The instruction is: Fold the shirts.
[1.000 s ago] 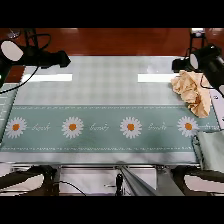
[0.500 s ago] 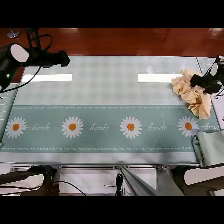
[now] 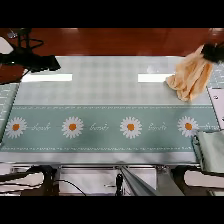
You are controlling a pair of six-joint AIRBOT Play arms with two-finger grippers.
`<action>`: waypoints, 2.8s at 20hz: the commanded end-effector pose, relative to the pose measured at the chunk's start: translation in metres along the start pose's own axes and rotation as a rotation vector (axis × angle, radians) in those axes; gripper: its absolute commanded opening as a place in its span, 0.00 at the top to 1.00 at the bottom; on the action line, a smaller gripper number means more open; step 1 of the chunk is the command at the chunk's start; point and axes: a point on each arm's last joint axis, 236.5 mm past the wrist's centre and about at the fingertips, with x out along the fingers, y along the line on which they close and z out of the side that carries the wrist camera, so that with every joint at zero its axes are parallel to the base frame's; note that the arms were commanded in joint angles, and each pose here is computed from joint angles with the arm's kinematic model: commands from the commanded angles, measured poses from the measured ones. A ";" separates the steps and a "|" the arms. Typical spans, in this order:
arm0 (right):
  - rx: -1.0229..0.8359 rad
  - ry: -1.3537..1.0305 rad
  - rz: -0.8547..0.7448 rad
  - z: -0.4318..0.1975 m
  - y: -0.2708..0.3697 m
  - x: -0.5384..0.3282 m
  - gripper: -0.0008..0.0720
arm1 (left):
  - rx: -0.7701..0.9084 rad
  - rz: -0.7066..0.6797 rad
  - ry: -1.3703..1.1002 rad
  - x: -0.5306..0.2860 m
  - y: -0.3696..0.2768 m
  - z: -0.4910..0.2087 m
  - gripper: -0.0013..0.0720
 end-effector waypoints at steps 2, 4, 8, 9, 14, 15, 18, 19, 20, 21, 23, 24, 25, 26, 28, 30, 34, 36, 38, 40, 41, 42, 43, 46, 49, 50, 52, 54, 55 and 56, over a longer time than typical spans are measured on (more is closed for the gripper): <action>-0.194 -0.432 0.204 0.098 0.108 -0.186 0.95 | -0.040 -0.167 0.075 -0.051 -0.010 -0.030 0.03; -0.250 -0.572 0.264 0.108 0.140 -0.264 0.95 | -0.038 -0.260 0.023 -0.071 -0.032 -0.047 0.03; -0.320 -0.755 0.378 0.101 0.173 -0.376 0.95 | -0.093 -0.305 -0.062 -0.086 -0.057 -0.099 0.03; -0.333 -0.778 0.401 0.095 0.177 -0.393 0.95 | -0.084 -0.305 -0.063 -0.088 -0.061 -0.114 0.03; -0.438 -0.695 0.499 0.051 0.204 -0.411 0.95 | -0.074 -0.305 -0.078 -0.097 -0.068 -0.139 0.03; -0.466 -0.631 0.526 0.035 0.214 -0.402 0.95 | -0.076 -0.306 -0.080 -0.097 -0.069 -0.138 0.03; -0.565 -0.451 0.633 -0.022 0.256 -0.372 0.95 | -0.079 -0.296 -0.101 -0.097 -0.066 -0.133 0.03; -0.596 -0.382 0.671 -0.047 0.272 -0.359 0.95 | -0.080 -0.293 -0.107 -0.096 -0.065 -0.132 0.03; -0.615 -0.308 0.699 -0.073 0.287 -0.342 0.95 | -0.080 -0.292 -0.111 -0.096 -0.065 -0.131 0.03; -0.628 -0.225 0.718 -0.104 0.302 -0.319 0.95 | -0.081 -0.290 -0.114 -0.096 -0.064 -0.131 0.03; -0.590 -0.085 0.736 -0.164 0.324 -0.267 0.95 | -0.082 -0.289 -0.117 -0.096 -0.064 -0.130 0.03; -0.555 -0.016 0.737 -0.195 0.333 -0.239 0.95 | -0.082 -0.289 -0.116 -0.096 -0.064 -0.130 0.03; -0.523 0.048 0.735 -0.223 0.339 -0.213 0.95 | -0.082 -0.289 -0.115 -0.096 -0.064 -0.130 0.03; -0.490 0.121 0.735 -0.253 0.348 -0.190 0.95 | -0.081 -0.289 -0.115 -0.096 -0.064 -0.130 0.03; -0.477 0.274 0.755 -0.311 0.371 -0.160 0.95 | -0.066 -0.288 -0.113 -0.095 -0.064 -0.130 0.03; -0.451 0.415 0.790 -0.365 0.394 -0.140 0.95 | -0.067 -0.288 -0.112 -0.094 -0.063 -0.130 0.03; -0.314 0.594 0.850 -0.418 0.422 -0.124 0.28 | -0.074 -0.288 -0.109 -0.092 -0.063 -0.130 0.03; -0.351 0.567 0.925 -0.397 0.426 -0.134 0.13 | -0.074 -0.288 -0.110 -0.092 -0.062 -0.130 0.03; -0.338 0.523 0.881 -0.337 0.398 -0.125 0.13 | -0.083 -0.313 -0.070 -0.093 -0.069 -0.138 0.03; -0.295 0.450 0.746 -0.265 0.330 -0.108 0.14 | -0.086 -0.360 0.023 -0.093 -0.085 -0.158 0.03; -0.280 0.422 0.620 -0.236 0.280 -0.098 0.14 | -0.085 -0.386 0.083 -0.093 -0.094 -0.171 0.03; -0.255 0.398 0.454 -0.213 0.218 -0.089 0.14 | -0.110 -0.409 0.159 -0.091 -0.102 -0.188 0.03; -0.243 0.375 0.308 -0.198 0.162 -0.087 0.14 | -0.141 -0.428 0.242 -0.084 -0.109 -0.209 0.03; -0.162 0.363 0.044 -0.207 0.041 -0.099 0.14 | -0.169 -0.492 0.463 -0.052 -0.138 -0.276 0.03; -0.027 0.422 0.006 -0.265 0.002 -0.103 0.14 | -0.196 -0.556 0.501 -0.020 -0.172 -0.294 0.03; -0.010 0.441 0.004 -0.283 -0.003 -0.102 0.14 | -0.219 -0.565 0.466 -0.009 -0.182 -0.285 0.03; 0.000 0.496 -0.004 -0.316 -0.010 -0.100 0.14 | -0.267 -0.573 0.395 0.011 -0.198 -0.265 0.03; 0.017 0.548 0.004 -0.342 -0.011 -0.098 0.14 | -0.277 -0.586 0.430 0.023 -0.215 -0.269 0.03; 0.031 0.574 0.015 -0.353 -0.009 -0.096 0.14 | -0.282 -0.594 0.447 0.028 -0.223 -0.271 0.03; 0.045 0.596 0.027 -0.363 -0.006 -0.095 0.14 | -0.286 -0.595 0.452 0.033 -0.230 -0.270 0.03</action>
